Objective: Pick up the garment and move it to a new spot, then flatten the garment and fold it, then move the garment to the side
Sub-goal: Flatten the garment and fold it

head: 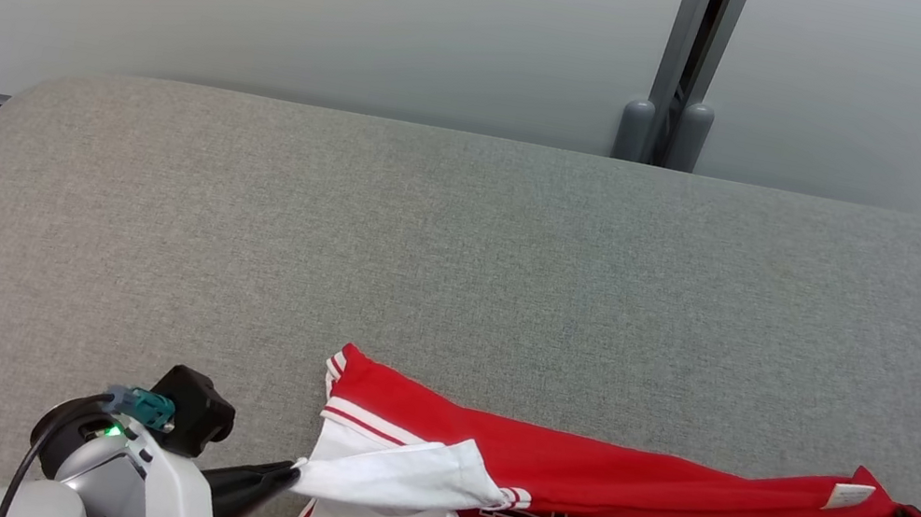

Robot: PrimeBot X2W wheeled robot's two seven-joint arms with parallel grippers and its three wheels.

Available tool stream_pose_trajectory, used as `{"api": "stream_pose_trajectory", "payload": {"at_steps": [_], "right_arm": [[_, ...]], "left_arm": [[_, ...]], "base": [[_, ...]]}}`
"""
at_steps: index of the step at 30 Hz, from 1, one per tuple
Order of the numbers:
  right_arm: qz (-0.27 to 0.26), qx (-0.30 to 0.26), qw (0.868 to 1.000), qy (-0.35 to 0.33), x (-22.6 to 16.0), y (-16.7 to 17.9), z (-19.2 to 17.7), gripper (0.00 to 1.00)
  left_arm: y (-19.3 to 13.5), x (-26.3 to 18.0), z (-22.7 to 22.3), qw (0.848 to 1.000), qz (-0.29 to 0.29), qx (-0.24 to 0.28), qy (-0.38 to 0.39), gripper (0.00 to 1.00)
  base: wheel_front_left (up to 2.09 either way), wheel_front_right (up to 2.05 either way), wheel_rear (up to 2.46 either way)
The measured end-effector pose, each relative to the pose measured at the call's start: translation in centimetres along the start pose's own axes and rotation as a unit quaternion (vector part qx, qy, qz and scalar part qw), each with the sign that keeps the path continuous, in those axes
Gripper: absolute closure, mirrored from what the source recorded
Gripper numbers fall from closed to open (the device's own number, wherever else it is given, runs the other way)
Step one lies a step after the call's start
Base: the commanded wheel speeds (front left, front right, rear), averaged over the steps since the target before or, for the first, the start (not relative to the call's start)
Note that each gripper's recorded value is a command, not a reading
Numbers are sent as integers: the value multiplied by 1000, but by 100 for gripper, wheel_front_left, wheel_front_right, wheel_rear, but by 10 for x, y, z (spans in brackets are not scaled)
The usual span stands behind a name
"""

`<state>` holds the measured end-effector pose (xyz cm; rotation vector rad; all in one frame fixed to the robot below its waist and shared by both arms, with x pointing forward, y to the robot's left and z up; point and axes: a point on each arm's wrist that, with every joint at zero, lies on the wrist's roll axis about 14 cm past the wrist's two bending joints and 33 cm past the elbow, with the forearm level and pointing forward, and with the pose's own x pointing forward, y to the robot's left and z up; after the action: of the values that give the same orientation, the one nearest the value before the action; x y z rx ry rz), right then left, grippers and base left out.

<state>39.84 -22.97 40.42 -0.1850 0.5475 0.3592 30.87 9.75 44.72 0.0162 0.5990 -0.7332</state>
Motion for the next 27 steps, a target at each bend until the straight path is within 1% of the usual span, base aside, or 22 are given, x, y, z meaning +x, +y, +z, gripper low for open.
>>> {"api": "stream_pose_trajectory", "payload": {"at_steps": [5,13,18,19,20,21,22,24,27], "right_arm": [[23,-4,1000,4,-6,8,1,100],[45,-10,998,39,-21,12,-6,100],[55,2,996,72,-27,17,-19,100],[56,6,995,77,-28,18,-21,75],[54,16,995,85,-29,17,-25,0],[53,30,994,96,-30,18,-29,0],[52,40,991,113,-32,19,-36,0],[54,46,988,136,-37,20,-45,0],[49,50,987,142,-41,15,-44,0]], "left_arm": [[1,-1,-7,1000,1,2,15,100],[-6,-1,-15,999,-9,-1,36,100],[-12,-1,-21,999,-19,-3,49,100],[-13,-1,-23,999,-20,-4,51,100],[-14,-1,-23,998,-21,-4,52,89],[-15,-1,-24,998,-22,-4,52,37],[-16,0,-24,998,-21,-5,52,0],[-17,0,-25,998,-18,-3,52,0],[-18,-1,-29,998,-17,-5,55,0]], "base": [[0,0,0],[0,0,0],[0,0,0],[0,0,0],[0,0,0],[0,0,0],[0,0,0],[0,0,0],[0,0,0]]}}
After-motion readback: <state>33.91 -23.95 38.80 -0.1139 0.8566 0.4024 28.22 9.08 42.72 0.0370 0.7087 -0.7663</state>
